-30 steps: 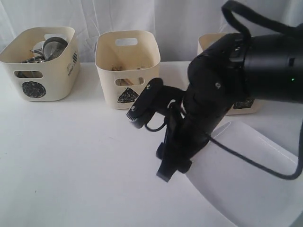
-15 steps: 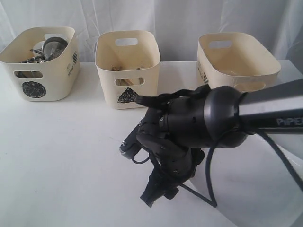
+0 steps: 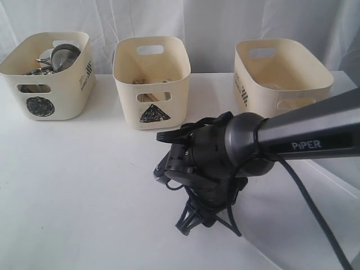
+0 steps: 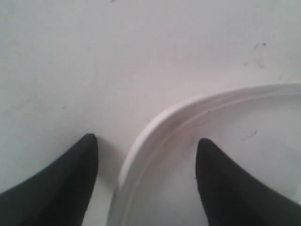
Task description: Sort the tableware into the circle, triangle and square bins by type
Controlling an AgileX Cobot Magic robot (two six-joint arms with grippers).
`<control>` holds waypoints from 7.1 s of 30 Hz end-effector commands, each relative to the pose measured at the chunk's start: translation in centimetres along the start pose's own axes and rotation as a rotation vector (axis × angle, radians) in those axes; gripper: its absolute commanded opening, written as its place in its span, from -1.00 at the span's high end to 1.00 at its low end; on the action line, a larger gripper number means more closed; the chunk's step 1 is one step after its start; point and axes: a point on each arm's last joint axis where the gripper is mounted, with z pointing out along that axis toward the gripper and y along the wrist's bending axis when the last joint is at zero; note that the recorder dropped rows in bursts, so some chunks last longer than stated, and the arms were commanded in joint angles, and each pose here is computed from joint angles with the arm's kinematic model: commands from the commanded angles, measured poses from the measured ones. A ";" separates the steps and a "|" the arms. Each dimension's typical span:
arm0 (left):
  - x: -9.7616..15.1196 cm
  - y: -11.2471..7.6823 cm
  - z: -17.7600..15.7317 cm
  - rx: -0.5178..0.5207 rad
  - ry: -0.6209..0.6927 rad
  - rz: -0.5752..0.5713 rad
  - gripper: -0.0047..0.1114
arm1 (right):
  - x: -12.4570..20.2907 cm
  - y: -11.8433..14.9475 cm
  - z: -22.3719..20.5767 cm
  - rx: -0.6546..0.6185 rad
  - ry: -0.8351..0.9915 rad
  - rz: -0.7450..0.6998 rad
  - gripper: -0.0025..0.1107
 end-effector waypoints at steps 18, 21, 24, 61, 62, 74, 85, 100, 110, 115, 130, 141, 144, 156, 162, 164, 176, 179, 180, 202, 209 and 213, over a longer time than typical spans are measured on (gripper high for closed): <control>0.1 0.0 0.0 0.000 -0.003 -0.014 0.12 | 0.1 0.3 1.5 -0.119 0.024 0.123 0.96; 0.1 0.0 0.0 0.000 -0.003 -0.014 0.12 | -0.3 -0.8 -1.3 -0.145 -0.080 0.161 0.96; 0.1 0.0 0.0 0.000 -0.003 -0.014 0.12 | -0.2 -2.1 -4.0 -0.151 -0.152 0.190 0.96; 0.1 0.0 0.0 0.000 -0.003 -0.014 0.12 | 10.0 -12.1 -25.6 -0.212 -1.008 0.289 0.96; 0.1 0.0 0.0 0.000 -0.003 -0.014 0.12 | 10.0 -12.2 -25.8 -0.206 -1.027 0.275 0.96; 0.1 0.0 0.0 0.000 -0.003 -0.014 0.12 | 8.7 -14.5 -24.8 -0.042 -1.094 0.185 0.96; 0.1 0.0 0.0 0.000 -0.003 -0.014 0.12 | 5.1 -17.8 -22.0 0.078 -1.213 0.210 0.96; 0.1 0.0 0.0 0.000 -0.003 -0.014 0.12 | -0.9 -23.9 -14.5 0.164 -1.268 0.325 0.96; 0.1 0.0 0.0 0.000 -0.003 -0.014 0.12 | -4.6 -25.1 -9.3 0.153 -1.270 0.333 0.96; 0.1 0.0 0.0 0.000 -0.003 -0.014 0.12 | -5.2 -25.2 -7.2 0.144 -1.246 0.335 0.96; 0.1 0.0 0.0 0.000 -0.003 -0.014 0.12 | -4.4 -26.6 -7.0 0.131 -1.266 0.430 0.51; 0.1 0.0 0.0 0.000 -0.003 -0.014 0.12 | -1.6 -26.5 -10.6 0.155 -1.245 0.440 0.51; 0.1 0.0 0.0 0.000 -0.003 -0.014 0.12 | 0.9 -25.3 -11.1 0.138 -1.181 0.453 0.51; 0.1 0.0 0.0 0.000 -0.003 -0.014 0.12 | 10.5 -12.7 -10.8 -0.145 -1.074 0.458 0.96; 0.1 0.0 0.0 0.000 -0.003 -0.014 0.12 | 16.0 -10.3 -9.6 -0.135 -1.112 0.489 0.96; 0.1 0.0 0.0 0.000 -0.003 -0.014 0.12 | 17.7 -9.8 -9.4 -0.139 -1.124 0.529 0.96; 0.1 0.0 0.0 0.000 -0.003 -0.014 0.12 | 21.4 -9.1 -10.2 -0.228 -1.164 0.746 0.96; 0.1 0.0 0.0 0.000 -0.003 -0.014 0.12 | 21.5 -9.2 -10.3 -0.227 -1.171 0.747 0.96; 0.1 0.0 0.0 0.000 -0.003 -0.014 0.12 | 21.5 -9.2 -10.3 -0.227 -1.171 0.747 0.96; 0.1 0.0 0.0 0.000 -0.002 -0.014 0.12 | 28.7 -6.0 -7.7 0.034 -1.284 0.685 0.96; 0.1 0.0 0.0 0.000 0.001 -0.015 0.12 | 29.0 -4.4 -6.1 -0.096 -1.077 0.641 0.96; 0.1 0.0 0.0 0.000 0.001 -0.015 0.12 | 29.0 -4.4 -6.1 -0.096 -1.077 0.641 0.96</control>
